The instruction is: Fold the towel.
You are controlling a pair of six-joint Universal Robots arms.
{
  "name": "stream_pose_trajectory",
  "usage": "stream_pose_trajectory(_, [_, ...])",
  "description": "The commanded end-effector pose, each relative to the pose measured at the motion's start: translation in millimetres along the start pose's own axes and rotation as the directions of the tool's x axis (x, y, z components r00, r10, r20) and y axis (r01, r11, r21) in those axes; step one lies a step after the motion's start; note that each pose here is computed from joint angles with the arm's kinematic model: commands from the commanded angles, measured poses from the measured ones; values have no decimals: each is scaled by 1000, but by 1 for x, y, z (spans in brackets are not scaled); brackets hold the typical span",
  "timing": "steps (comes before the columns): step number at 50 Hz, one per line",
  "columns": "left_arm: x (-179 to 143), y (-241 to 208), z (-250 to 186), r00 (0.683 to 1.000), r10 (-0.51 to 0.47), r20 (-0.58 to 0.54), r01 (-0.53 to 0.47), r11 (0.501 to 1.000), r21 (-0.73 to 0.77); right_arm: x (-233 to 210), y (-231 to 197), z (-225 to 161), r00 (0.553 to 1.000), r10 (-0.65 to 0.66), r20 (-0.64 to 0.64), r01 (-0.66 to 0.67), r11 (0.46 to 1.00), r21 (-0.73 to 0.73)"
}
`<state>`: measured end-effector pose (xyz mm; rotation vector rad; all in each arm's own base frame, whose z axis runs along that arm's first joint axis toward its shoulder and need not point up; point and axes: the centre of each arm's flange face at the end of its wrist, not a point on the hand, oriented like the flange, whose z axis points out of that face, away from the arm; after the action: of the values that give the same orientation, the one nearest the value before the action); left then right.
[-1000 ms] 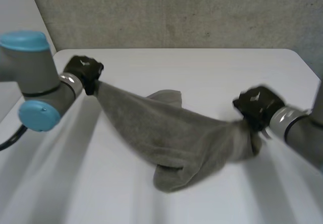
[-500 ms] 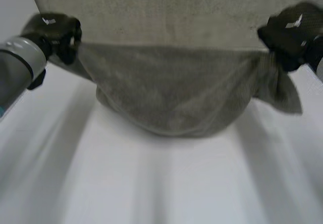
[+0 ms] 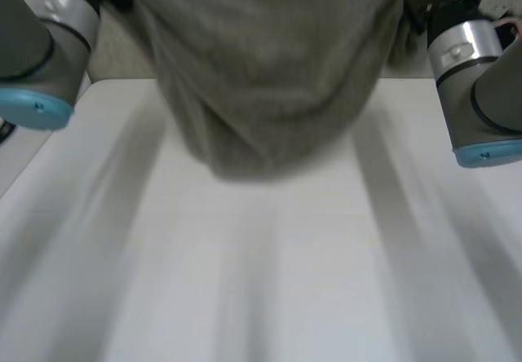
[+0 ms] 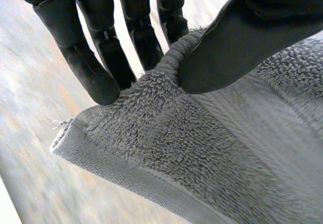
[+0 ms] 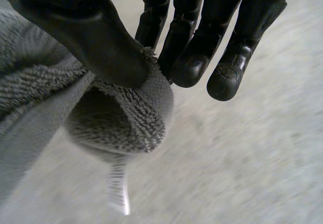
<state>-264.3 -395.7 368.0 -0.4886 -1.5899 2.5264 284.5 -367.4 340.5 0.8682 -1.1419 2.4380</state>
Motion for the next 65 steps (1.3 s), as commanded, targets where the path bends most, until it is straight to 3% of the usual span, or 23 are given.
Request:
stream_pose_trajectory(1, [-2,-11,-21,998,-53,15,53,999,-3,3,-27,-29,995,59,84,-64,996,57])
stream_pose_trajectory(4, [6,17,-41,998,-56,-19,54,992,-111,-14,-18,-54,970,83,229,-78,997,-28])
stream_pose_trajectory(6, [16,50,-64,996,-70,-60,55,971,-234,-30,-4,-82,919,136,370,-83,984,-155])
stream_pose_trajectory(9, [20,66,-78,993,-83,-81,56,952,-300,-40,3,-100,882,165,441,-71,973,-221])
stream_pose_trajectory(11, [27,94,-107,989,-99,-109,43,904,-425,-57,17,-135,806,187,562,-11,953,-303])
stream_pose_trajectory(12, [27,94,-108,989,-99,-109,43,904,-425,-57,17,-135,805,188,563,-10,953,-303])
stream_pose_trajectory(15, [36,121,-146,984,-89,-157,-12,836,-549,-73,43,-181,698,125,705,139,942,-305])
stream_pose_trajectory(16, [36,121,-146,984,-89,-157,-12,835,-550,-73,43,-182,697,125,706,140,942,-305])
stream_pose_trajectory(17, [38,127,-156,981,-79,-176,-37,817,-576,-77,52,-194,661,98,744,193,936,-295])
stream_pose_trajectory(22, [39,129,-175,974,-38,-221,-105,793,-599,-81,68,-216,590,27,807,312,914,-258])
stream_pose_trajectory(29, [32,115,-177,977,-12,-212,-115,810,-574,-68,64,-222,583,47,811,330,899,-289])
stream_pose_trajectory(33, [28,99,-178,979,-1,-203,-112,832,-544,-51,49,-230,546,143,826,312,880,-359])
stream_pose_trajectory(40, [26,82,-181,981,9,-196,-110,852,-512,-16,28,-245,404,299,865,330,834,-442])
stream_pose_trajectory(43, [25,79,-182,981,10,-195,-110,854,-509,-2,26,-242,372,315,873,320,840,-439])
stream_pose_trajectory(47, [26,78,-183,980,9,-197,-110,854,-509,5,25,-231,392,314,865,256,866,-430])
stream_pose_trajectory(52, [26,79,-183,980,8,-199,-110,854,-508,14,18,-208,458,360,813,117,882,-456])
stream_pose_trajectory(54, [26,79,-182,980,9,-196,-110,855,-508,19,16,-191,490,494,719,-8,827,-563])
stream_pose_trajectory(55, [26,79,-182,980,9,-196,-110,855,-508,19,16,-191,490,494,718,-8,826,-563])
stream_pose_trajectory(56, [25,79,-181,981,10,-195,-110,855,-507,21,19,-182,498,562,660,-62,783,-619])
stream_pose_trajectory(57, [24,79,-180,981,13,-191,-109,857,-504,20,26,-174,495,630,598,-114,730,-674])
stream_pose_trajectory(58, [24,79,-180,981,13,-191,-109,857,-504,20,26,-174,495,631,597,-115,729,-675])
stream_pose_trajectory(60, [23,78,-178,982,15,-189,-109,860,-499,15,41,-158,478,729,490,-197,633,-749])
stream_pose_trajectory(65, [22,78,-176,983,19,-184,-109,864,-491,1,50,-141,449,804,390,-276,540,-796])
